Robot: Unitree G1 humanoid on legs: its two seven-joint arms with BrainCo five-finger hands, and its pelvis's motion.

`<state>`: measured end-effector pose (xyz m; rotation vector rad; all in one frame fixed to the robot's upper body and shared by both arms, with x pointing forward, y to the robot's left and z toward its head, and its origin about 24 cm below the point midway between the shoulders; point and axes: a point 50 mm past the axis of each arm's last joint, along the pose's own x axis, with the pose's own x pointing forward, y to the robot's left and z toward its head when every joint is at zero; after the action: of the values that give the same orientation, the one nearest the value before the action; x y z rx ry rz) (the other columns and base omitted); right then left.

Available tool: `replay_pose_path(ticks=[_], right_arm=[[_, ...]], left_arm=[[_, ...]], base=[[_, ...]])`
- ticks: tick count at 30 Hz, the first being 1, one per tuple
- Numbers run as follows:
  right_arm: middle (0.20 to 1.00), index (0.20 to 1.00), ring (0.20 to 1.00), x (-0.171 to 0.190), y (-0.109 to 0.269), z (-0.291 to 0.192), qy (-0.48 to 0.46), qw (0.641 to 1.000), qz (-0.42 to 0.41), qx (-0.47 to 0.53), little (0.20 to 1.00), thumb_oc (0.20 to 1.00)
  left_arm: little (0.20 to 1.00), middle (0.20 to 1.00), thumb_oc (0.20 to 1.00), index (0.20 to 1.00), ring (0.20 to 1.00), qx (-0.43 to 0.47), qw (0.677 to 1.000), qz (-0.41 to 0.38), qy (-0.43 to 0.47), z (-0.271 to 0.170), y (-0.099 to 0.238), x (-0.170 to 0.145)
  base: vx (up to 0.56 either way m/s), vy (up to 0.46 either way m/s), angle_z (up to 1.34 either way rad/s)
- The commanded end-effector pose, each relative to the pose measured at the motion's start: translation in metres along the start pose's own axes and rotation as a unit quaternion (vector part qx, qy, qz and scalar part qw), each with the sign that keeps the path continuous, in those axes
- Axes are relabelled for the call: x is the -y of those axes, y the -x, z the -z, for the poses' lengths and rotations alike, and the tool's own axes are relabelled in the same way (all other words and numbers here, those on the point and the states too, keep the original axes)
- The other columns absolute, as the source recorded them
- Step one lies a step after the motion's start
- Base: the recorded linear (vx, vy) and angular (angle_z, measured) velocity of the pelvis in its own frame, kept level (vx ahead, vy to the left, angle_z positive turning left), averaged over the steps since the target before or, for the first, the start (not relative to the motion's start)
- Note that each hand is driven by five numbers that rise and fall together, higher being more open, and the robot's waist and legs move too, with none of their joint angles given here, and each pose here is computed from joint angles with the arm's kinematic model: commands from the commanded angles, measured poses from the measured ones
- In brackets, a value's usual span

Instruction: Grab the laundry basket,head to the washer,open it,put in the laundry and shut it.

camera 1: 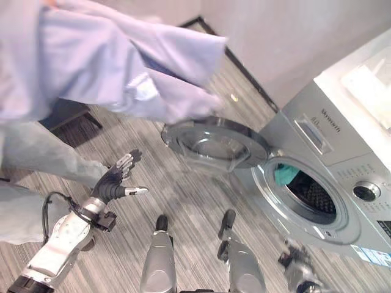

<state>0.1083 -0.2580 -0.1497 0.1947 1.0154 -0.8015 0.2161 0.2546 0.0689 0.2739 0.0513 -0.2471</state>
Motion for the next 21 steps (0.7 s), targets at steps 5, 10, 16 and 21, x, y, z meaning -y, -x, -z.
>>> replay_pose_path(ticks=[5, 10, 16, 21], right_arm=[[1.0, 1.0, 1.0, 0.004, 0.002, 0.019, 0.086, 0.995, -0.054, -0.024, 1.0, 1.0], [1.0, 1.0, 1.0, 0.015, 0.006, 0.04, 0.099, 0.992, -0.057, -0.057, 1.0, 1.0], [1.0, 1.0, 1.0, 0.028, 0.011, 0.062, 0.083, 0.991, -0.054, -0.095, 1.0, 1.0], [1.0, 1.0, 1.0, 0.022, 0.015, 0.069, 0.113, 0.987, -0.075, -0.091, 1.0, 1.0]], left_arm=[[1.0, 1.0, 1.0, 1.0, 1.0, -0.074, 0.997, -0.012, -0.003, 0.037, 0.028, -0.005], [1.0, 1.0, 1.0, 1.0, 1.0, -0.154, 0.987, -0.052, 0.01, 0.076, 0.049, -0.008], [1.0, 1.0, 1.0, 1.0, 1.0, -0.341, 0.927, -0.148, 0.042, 0.165, 0.093, 0.019], [1.0, 1.0, 1.0, 1.0, 1.0, -0.495, 0.843, -0.204, 0.062, 0.212, 0.134, 0.049]], base=[[0.03, 0.12, -0.1], [0.0, 0.093, -0.15], [-0.02, 0.084, -0.22], [-0.01, 0.012, -0.06]])
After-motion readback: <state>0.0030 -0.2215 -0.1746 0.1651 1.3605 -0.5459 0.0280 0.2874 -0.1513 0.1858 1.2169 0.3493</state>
